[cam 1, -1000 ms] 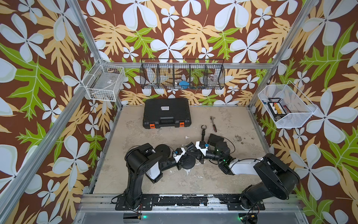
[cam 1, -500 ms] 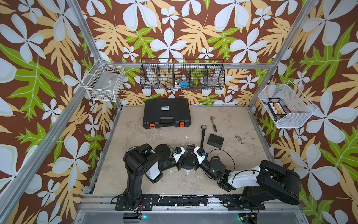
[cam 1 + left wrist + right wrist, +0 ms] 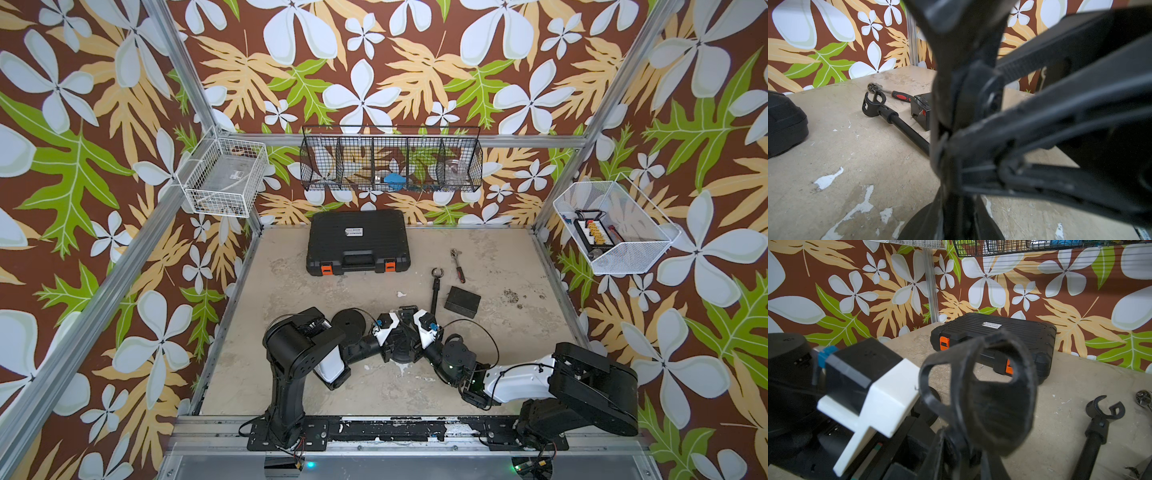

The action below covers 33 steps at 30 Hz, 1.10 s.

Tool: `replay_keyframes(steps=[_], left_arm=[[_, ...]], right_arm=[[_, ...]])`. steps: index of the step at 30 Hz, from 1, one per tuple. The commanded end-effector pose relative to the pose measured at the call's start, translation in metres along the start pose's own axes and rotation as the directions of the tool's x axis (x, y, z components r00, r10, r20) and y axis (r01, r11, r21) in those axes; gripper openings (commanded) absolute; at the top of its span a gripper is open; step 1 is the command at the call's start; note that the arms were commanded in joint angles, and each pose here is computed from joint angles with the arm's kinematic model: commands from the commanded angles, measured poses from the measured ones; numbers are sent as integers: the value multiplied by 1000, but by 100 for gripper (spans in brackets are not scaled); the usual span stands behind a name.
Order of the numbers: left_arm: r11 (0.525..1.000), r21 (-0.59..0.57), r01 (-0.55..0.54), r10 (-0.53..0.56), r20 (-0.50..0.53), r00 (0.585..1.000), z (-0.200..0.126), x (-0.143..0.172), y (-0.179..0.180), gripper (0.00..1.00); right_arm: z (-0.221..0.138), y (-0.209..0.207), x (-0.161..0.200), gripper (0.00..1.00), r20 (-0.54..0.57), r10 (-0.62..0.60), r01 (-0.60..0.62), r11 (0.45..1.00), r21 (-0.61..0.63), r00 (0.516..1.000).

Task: Assemble a microphone stand
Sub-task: Screw the microphone stand pole into the microphone stand base.

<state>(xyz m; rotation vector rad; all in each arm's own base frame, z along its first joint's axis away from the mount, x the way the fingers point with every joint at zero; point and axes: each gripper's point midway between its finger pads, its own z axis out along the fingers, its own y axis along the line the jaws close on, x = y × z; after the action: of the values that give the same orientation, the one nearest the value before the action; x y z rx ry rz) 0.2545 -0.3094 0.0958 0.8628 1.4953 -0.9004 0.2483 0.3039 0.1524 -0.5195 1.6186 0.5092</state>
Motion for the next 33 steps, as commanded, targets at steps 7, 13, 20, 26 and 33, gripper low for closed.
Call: replay_keyframes(steps=[7,13,20,26,33], left_arm=[[999,-46,-26,30,87,996,0,-20,9,10],[998,-54,-23,27,72,997,1,-14,11,9],[998,-54,-16,19,70,997,1,-11,11,8],[999,-51,-17,21,70,997,0,-12,10,8],[999,-47,-19,22,73,997,0,-13,9,7]], right_arm=[[-4,8,35,46,-179,-93,68,988,-142,980],[-23,9,17,65,-107,-140,90,919,-384,984],[-29,-7,-4,55,-34,-136,96,834,-543,990],[-17,1,-7,54,-13,-199,143,744,-653,980],[-2,10,-14,48,10,-182,136,695,-706,983]])
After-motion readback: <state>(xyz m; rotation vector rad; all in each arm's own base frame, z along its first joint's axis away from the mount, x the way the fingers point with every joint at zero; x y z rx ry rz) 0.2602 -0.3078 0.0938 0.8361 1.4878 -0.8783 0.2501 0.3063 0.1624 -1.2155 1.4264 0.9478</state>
